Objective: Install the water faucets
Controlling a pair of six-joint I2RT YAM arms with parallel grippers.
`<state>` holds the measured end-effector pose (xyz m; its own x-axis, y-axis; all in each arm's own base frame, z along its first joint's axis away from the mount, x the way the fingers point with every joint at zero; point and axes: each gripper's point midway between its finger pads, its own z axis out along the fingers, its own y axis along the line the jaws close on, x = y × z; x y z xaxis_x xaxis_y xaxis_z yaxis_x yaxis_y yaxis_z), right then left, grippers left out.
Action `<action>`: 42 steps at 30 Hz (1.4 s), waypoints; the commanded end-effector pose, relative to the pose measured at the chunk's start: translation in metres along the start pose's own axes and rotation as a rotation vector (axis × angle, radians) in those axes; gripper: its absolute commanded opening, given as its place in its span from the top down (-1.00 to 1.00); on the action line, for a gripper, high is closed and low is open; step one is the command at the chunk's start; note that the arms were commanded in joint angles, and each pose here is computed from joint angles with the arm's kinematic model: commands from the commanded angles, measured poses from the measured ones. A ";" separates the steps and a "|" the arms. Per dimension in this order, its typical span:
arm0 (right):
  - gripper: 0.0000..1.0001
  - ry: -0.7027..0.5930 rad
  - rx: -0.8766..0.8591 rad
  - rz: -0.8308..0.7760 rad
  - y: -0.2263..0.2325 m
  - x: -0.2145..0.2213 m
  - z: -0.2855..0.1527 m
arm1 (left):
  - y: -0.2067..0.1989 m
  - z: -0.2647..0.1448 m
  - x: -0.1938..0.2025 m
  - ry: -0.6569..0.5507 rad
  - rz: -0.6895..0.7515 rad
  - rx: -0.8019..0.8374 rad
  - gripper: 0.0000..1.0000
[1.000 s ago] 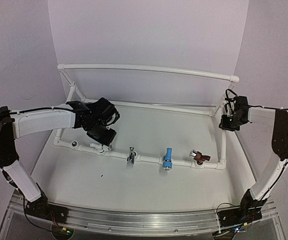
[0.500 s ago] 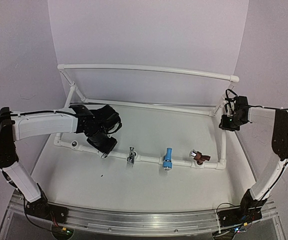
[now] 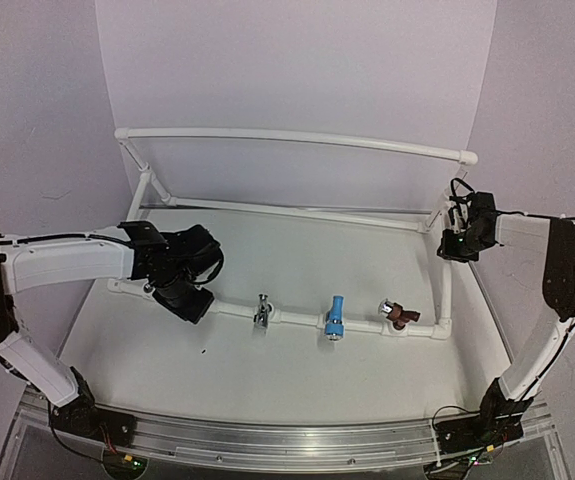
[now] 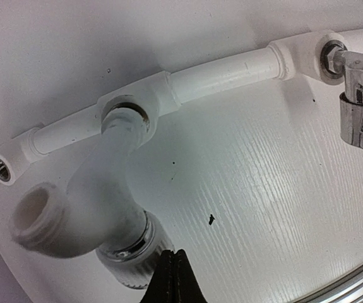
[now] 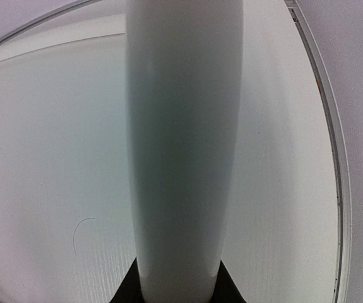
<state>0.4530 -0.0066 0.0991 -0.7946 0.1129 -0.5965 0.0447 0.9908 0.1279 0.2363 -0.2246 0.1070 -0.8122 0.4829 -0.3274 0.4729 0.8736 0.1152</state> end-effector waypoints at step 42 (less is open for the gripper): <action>1.00 0.022 0.043 -0.096 -0.013 0.001 -0.005 | 0.047 0.001 0.010 0.005 -0.174 -0.127 1.00</action>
<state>0.4529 -0.0065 0.0990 -0.7953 0.1131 -0.5955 0.0434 0.9906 0.1301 0.2345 -0.1951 0.0828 -0.8776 0.3952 -0.2713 0.3684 0.9182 0.1460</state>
